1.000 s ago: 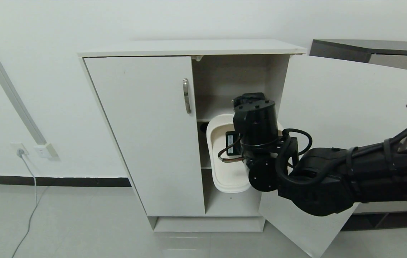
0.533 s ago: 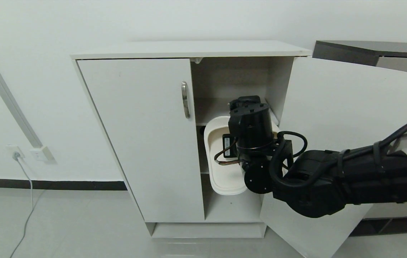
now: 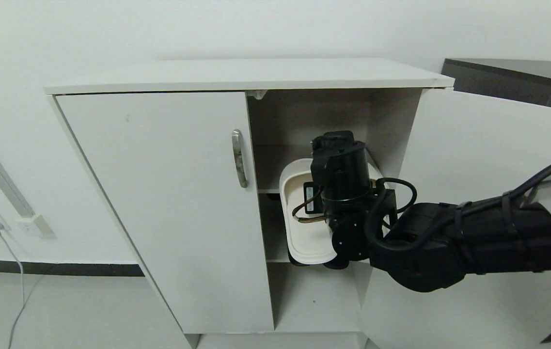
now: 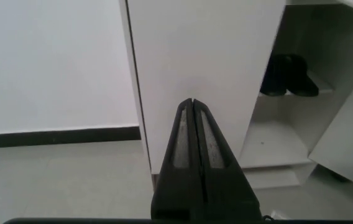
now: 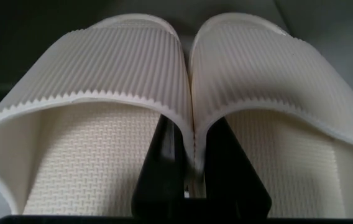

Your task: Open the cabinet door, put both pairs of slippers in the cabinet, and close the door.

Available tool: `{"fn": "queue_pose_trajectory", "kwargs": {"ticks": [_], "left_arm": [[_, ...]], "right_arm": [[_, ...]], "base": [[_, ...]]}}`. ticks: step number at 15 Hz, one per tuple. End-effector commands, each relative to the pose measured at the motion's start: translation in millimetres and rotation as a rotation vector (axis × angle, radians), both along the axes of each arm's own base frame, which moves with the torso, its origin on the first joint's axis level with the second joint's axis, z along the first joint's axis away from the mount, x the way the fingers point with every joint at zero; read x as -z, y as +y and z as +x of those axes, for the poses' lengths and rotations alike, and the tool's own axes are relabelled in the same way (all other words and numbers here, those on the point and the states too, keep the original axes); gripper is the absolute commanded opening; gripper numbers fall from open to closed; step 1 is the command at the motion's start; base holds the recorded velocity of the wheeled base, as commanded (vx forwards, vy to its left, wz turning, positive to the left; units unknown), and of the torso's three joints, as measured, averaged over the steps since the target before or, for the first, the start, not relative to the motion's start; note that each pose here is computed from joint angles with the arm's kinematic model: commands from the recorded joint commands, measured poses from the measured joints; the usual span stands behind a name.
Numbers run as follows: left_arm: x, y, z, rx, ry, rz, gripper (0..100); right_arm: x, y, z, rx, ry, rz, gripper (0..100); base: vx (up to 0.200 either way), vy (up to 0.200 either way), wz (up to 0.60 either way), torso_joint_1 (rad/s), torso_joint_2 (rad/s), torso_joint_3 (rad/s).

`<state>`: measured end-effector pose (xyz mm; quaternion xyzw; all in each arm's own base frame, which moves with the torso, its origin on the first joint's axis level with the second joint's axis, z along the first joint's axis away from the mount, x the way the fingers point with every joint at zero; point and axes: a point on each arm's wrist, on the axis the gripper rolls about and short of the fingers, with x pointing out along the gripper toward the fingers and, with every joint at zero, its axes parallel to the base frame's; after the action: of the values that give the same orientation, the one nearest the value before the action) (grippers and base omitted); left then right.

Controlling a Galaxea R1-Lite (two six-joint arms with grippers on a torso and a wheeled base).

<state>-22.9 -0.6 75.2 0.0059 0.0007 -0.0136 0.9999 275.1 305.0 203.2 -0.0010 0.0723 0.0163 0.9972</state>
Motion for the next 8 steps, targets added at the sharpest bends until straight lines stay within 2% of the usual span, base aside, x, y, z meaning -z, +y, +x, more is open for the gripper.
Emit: {"fn": "queue_pose_trajectory", "kwargs": {"ticks": [1,3,8], "left_arm": [[-0.1,0.0,0.1,0.0,0.0,0.0,0],[-0.1,0.0,0.1,-0.001,0.0,0.0,0],[-0.1,0.0,0.1,0.0,0.0,0.0,0]], "right_arm": [[-0.7,0.0,-0.1,-0.002,-0.002,0.002,0],[-0.7,1.2,0.1,-0.006,-0.002,0.004,0],[-5.9,3.6,17.2,0.015,-0.008,0.013,0]], "base": [[0.2,0.0,0.0,0.002,0.01,0.002],[0.2,0.0,0.0,0.0,0.0,0.005],[0.0,0.0,0.0,0.0,0.0,0.0]]}}
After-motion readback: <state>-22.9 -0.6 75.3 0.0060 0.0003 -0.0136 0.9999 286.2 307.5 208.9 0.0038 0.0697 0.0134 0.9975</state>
